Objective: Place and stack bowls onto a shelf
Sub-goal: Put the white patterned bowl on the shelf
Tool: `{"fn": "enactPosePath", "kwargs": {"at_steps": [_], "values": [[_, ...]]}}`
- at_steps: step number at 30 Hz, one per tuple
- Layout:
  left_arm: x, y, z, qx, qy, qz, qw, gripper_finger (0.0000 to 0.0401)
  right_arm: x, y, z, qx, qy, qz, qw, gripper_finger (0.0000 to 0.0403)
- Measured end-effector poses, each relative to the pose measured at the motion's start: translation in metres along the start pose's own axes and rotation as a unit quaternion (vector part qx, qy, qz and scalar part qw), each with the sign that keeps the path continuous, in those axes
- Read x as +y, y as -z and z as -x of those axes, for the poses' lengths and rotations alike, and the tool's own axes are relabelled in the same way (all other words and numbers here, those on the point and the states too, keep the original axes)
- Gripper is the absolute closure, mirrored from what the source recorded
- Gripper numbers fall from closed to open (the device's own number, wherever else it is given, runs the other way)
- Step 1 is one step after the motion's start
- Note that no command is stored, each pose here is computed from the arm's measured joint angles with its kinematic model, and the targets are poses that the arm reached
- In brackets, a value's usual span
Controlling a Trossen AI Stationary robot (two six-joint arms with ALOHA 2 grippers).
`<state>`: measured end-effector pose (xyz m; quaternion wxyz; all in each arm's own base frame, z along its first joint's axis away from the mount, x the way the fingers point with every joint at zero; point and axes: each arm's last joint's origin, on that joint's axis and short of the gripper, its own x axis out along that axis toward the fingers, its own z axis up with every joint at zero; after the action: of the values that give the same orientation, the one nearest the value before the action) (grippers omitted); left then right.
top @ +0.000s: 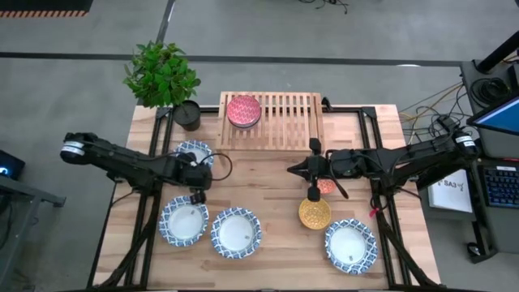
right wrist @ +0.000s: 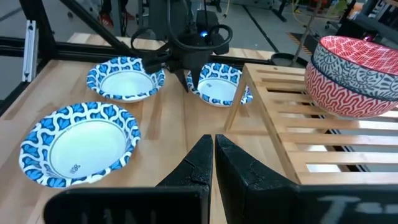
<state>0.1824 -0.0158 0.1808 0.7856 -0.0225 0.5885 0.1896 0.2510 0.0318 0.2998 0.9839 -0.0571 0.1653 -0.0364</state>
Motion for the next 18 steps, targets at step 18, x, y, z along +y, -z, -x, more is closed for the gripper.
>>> {"fn": "enactPosePath", "kwargs": {"at_steps": [18], "values": [[0.0, -0.017, 0.02, 0.007, -0.003, -0.005, 1.0, 0.0317, 0.001, 0.009, -0.002, 0.015, -0.002, 0.018, 1.0, 0.0394]]}}
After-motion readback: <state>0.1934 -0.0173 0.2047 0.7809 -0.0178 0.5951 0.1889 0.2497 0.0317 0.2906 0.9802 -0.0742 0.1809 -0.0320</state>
